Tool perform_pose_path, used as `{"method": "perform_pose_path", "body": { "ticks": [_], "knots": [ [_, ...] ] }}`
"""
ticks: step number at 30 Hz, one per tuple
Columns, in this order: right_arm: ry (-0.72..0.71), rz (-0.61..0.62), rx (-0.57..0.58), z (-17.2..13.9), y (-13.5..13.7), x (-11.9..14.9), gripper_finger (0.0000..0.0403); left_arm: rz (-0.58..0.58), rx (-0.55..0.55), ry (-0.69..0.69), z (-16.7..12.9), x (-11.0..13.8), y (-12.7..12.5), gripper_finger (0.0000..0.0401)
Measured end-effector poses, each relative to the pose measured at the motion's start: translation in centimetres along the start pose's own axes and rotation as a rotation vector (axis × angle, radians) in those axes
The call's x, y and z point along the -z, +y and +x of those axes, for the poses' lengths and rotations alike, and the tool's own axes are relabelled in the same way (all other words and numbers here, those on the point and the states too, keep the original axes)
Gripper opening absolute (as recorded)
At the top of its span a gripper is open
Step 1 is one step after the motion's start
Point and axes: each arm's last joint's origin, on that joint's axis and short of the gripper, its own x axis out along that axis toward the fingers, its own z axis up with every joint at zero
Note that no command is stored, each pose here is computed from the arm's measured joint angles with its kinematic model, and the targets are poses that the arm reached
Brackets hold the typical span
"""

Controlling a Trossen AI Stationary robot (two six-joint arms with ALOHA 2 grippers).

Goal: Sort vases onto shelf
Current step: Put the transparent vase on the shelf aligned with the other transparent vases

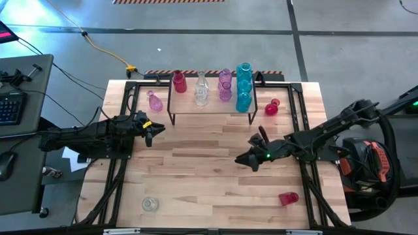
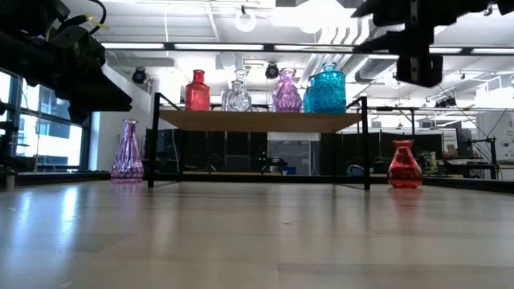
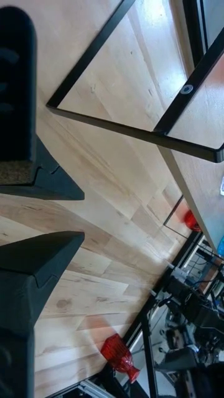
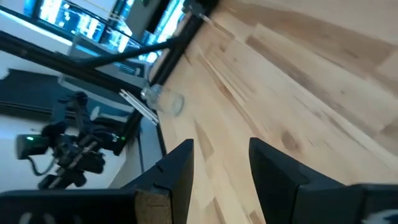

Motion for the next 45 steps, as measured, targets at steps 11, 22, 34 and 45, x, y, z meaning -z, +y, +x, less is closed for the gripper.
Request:
{"method": "perform_pose_path", "body": {
  "ticks": [11, 22, 34, 45],
  "knots": [
    [-0.055, 0.001, -0.05, -2.5, 0.6, -1.7, 0.0136, -0.162, 0.031, -0.087, 0.0, -0.8, -0.4, 0.0083],
    [-0.225, -0.223, -0.195, -8.5, 1.8, -4.1, 0.0136, -0.306, 0.52, -0.317, -1.5, -4.3, -2.9, 0.0083],
    [-0.39, -0.491, -0.221, -15.6, 0.4, -5.1, 0.0136, -0.266, 0.682, -0.386, -4.1, -8.1, -4.8, 0.0083],
    [-0.497, -0.623, -0.137, -20.6, -2.8, -4.9, 0.0136, -0.071, 0.445, -0.058, -6.2, -13.1, -7.2, 0.0083]
  ]
}}
